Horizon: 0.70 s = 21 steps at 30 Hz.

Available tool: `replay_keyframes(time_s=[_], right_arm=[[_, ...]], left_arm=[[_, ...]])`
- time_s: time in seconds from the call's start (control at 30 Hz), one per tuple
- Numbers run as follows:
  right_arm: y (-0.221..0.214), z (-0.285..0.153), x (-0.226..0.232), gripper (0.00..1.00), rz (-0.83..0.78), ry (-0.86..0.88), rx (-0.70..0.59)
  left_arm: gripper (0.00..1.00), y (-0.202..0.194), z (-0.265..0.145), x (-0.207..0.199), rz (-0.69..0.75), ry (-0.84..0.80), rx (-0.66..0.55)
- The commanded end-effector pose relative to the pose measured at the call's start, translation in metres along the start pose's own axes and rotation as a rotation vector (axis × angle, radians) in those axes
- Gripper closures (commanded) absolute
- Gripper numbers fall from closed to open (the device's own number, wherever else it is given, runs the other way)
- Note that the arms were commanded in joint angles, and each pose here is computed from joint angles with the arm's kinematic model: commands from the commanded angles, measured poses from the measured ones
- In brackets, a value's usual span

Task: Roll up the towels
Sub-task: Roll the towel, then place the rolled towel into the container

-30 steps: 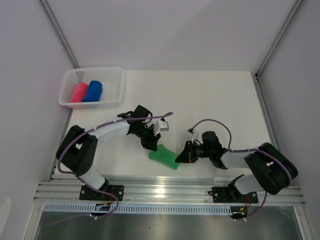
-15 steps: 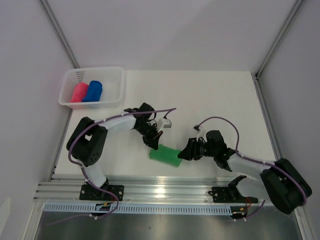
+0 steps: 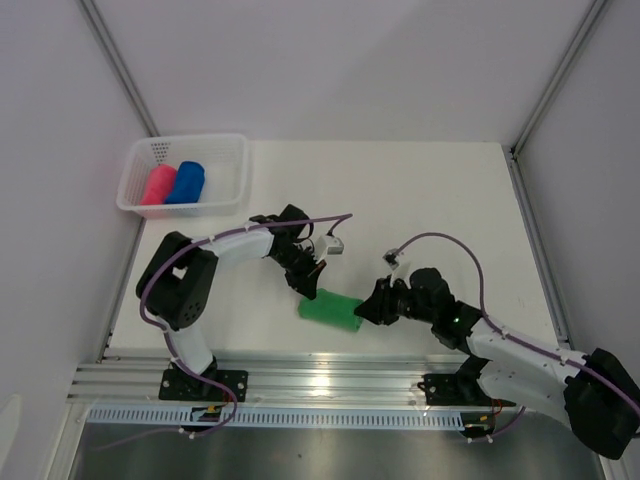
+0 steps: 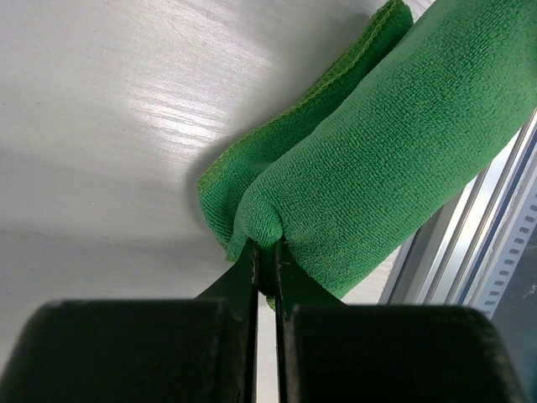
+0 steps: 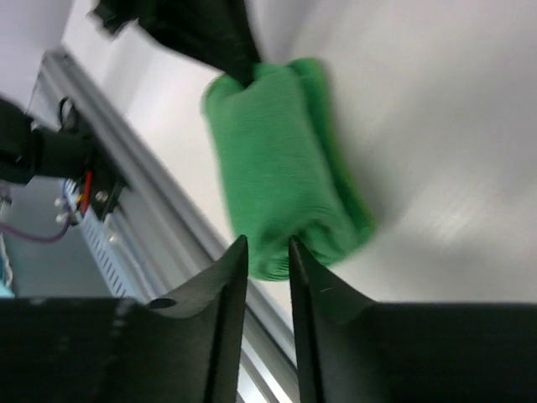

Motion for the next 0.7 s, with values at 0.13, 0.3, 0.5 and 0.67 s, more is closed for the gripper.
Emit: replay_keyframes(time_s=[0.13,0.3,0.5,0.67], right_arm=[[0.038,0.030,0.061,0.82,-0.045,0.164,-0.125],[0.032,0.055,0.059,0.83,-0.010,0.166,-0.108],[0.032,0.068,0.029,0.86,0.061,0.055,-0.131],[0.016,0.067,0.005,0.87,0.141,-0.012,-0.134]], left_arm=[[0.99,-0.019,0.008,0.012,-0.038,0.048,0.079],[0.99,-0.016,0.007,0.013,-0.031,0.058,0.071],[0.97,-0.012,0.004,0.015,-0.023,0.074,0.064],[0.89,-0.008,-0.001,0.014,-0.009,0.088,0.049]])
Point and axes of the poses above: each gripper's point midway between its finger pads, its own z axis out along the fingers, its own x axis along the line the jaws close on, y = z × x, the point moved 1 cm from there along -z, back along the fingers, and after that the axes turned 13 degrees about -z, right-handed, at the moved point
